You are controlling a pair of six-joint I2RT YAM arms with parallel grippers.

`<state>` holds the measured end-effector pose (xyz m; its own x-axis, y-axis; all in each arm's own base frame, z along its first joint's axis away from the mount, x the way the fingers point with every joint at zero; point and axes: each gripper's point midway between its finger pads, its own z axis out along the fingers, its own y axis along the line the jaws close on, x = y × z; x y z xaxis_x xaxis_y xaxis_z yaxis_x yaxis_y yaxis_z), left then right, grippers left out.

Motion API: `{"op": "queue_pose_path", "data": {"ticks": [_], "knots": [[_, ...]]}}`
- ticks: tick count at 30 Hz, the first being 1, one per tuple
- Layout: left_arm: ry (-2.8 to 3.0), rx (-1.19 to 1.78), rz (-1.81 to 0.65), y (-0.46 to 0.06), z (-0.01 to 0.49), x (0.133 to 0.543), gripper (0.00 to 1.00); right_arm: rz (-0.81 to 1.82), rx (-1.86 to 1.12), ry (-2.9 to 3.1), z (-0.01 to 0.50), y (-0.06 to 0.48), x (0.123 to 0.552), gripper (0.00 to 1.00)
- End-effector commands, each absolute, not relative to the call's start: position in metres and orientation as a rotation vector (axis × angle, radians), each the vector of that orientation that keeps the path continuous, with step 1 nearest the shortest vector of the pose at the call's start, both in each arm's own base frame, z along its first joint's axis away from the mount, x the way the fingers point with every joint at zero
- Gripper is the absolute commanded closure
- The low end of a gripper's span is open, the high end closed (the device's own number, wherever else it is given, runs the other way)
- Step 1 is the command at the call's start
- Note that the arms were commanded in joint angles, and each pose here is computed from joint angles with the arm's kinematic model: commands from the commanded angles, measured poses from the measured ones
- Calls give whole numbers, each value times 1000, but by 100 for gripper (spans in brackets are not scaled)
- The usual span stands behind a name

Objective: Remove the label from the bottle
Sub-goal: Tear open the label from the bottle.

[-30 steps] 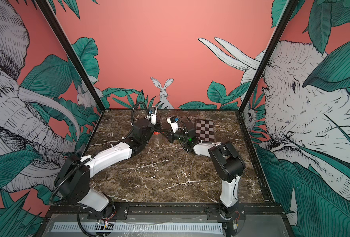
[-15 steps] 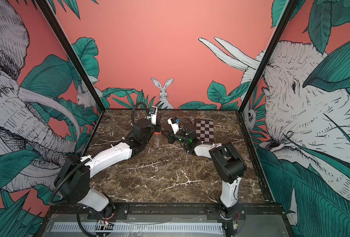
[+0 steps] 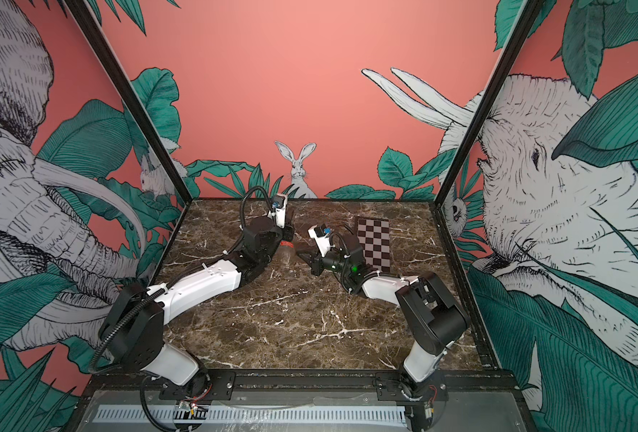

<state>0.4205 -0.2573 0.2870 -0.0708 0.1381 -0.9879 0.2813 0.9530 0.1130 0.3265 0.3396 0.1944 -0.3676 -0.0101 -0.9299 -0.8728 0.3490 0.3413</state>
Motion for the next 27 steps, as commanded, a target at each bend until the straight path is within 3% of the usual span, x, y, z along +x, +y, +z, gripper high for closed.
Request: {"op": "queue_pose_path", "data": {"ticks": [1, 4, 5, 6, 13, 16, 27], "knots": [[1742, 372, 4, -239, 253, 419, 100, 1144, -820, 1636, 205, 339, 319, 100], [1743, 375, -1, -239, 252, 418, 100, 1116, -817, 1638, 205, 338, 322, 97], [1745, 374, -2, -239, 251, 417, 100, 1099, -820, 1639, 204, 338, 324, 76], [1745, 375, -2, -239, 251, 417, 100, 1080, -803, 1650, 203, 338, 329, 67], [1743, 376, -12, -240, 253, 417, 100, 1092, -668, 1610, 212, 347, 341, 34], [1740, 377, -11, -240, 255, 417, 100, 1058, -677, 1612, 210, 357, 341, 29], [1742, 383, -14, -241, 254, 416, 100, 1024, -675, 1603, 210, 371, 363, 32]]}}
